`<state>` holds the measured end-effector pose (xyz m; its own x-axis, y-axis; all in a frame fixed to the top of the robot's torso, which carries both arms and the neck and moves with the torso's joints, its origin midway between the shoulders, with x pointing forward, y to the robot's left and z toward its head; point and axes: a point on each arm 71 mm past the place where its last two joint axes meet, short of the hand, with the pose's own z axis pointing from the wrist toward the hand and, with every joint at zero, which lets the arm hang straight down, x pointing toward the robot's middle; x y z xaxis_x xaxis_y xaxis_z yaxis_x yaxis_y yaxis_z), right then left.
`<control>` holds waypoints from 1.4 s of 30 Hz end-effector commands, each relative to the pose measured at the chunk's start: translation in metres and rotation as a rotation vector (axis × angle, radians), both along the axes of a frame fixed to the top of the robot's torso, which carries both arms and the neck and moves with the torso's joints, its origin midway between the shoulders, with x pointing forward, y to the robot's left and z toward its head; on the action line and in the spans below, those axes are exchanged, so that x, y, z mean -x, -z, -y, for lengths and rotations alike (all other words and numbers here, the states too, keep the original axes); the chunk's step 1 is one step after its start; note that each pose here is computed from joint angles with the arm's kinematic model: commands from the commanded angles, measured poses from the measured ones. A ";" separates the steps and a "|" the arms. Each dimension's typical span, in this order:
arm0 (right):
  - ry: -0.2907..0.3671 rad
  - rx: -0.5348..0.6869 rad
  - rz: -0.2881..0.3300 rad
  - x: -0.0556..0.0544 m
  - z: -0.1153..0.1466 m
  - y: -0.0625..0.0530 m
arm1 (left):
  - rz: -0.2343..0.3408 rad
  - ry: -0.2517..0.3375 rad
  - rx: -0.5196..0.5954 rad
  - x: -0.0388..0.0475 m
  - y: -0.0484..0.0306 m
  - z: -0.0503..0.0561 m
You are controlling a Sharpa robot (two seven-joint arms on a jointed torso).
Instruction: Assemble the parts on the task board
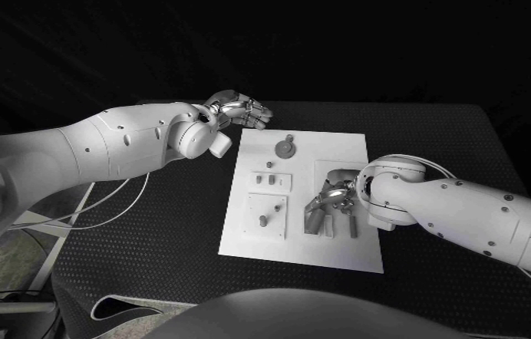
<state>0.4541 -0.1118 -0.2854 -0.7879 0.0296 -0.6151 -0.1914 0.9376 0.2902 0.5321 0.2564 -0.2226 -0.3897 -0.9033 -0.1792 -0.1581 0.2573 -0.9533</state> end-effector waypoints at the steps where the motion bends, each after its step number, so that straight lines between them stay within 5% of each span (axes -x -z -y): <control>1: -0.041 -0.020 -0.006 0.005 -0.007 0.002 | 0.005 0.018 0.005 0.0001 -0.0011 0.003; 14: -0.123 0.014 0.133 0.006 -0.012 0.001 | 0.004 0.017 0.005 -0.0001 -0.0011 0.003; 30: -0.058 -0.129 0.355 -0.002 -0.010 -0.014 | 0.004 0.018 0.005 0.0000 -0.0009 0.003; 42: -0.050 -0.253 0.467 0.001 0.000 -0.027 | 0.003 0.018 0.004 0.0002 -0.0008 0.002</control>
